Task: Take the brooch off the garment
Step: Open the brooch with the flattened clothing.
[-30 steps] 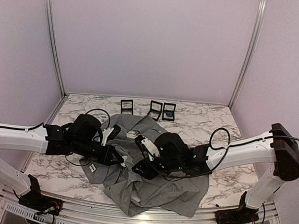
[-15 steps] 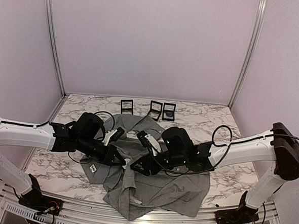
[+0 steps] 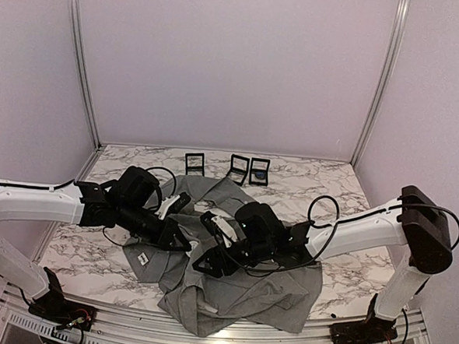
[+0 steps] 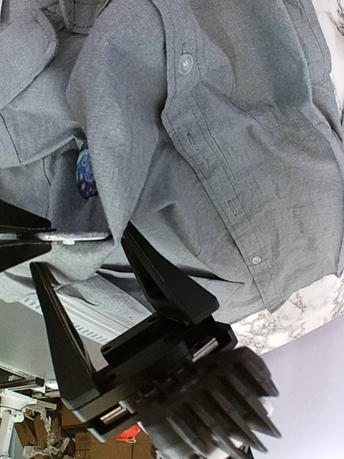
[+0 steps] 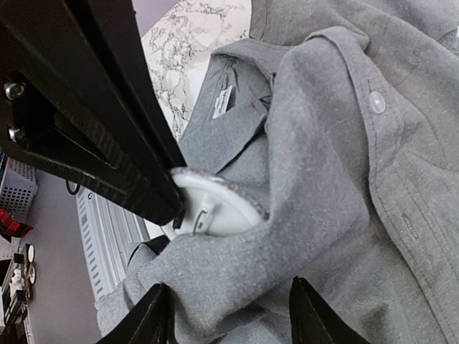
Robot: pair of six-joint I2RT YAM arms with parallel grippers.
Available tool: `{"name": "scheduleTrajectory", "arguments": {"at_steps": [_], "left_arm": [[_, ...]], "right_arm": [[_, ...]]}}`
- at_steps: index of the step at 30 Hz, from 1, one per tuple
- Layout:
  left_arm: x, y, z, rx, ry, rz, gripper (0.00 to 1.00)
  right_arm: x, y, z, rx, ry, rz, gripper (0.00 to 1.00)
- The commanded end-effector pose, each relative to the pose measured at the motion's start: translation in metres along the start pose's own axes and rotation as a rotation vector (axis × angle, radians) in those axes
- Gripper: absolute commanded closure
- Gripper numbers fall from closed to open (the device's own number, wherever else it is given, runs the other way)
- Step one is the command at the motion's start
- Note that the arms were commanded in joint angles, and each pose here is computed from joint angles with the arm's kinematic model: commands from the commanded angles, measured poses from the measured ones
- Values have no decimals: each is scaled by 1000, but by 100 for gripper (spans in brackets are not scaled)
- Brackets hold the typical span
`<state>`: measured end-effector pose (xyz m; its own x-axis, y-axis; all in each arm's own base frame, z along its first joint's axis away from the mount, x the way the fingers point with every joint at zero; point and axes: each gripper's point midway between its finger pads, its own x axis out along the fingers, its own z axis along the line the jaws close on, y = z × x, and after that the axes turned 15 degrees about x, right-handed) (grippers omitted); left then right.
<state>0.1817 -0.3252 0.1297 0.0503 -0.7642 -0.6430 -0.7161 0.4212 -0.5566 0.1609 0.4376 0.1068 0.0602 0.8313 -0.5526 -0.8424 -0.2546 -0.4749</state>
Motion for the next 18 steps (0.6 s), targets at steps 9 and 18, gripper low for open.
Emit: {"name": "scheduleTrajectory", "arguments": {"at_steps": [9,18], "left_arm": [[-3,7,-6,6,47,49,100],[5,23,-12,-52,136,53,100]], "right_arm": [[10,-3,-20,50,98,-9,95],[5,-11,-37,55,164,-69,100]]}}
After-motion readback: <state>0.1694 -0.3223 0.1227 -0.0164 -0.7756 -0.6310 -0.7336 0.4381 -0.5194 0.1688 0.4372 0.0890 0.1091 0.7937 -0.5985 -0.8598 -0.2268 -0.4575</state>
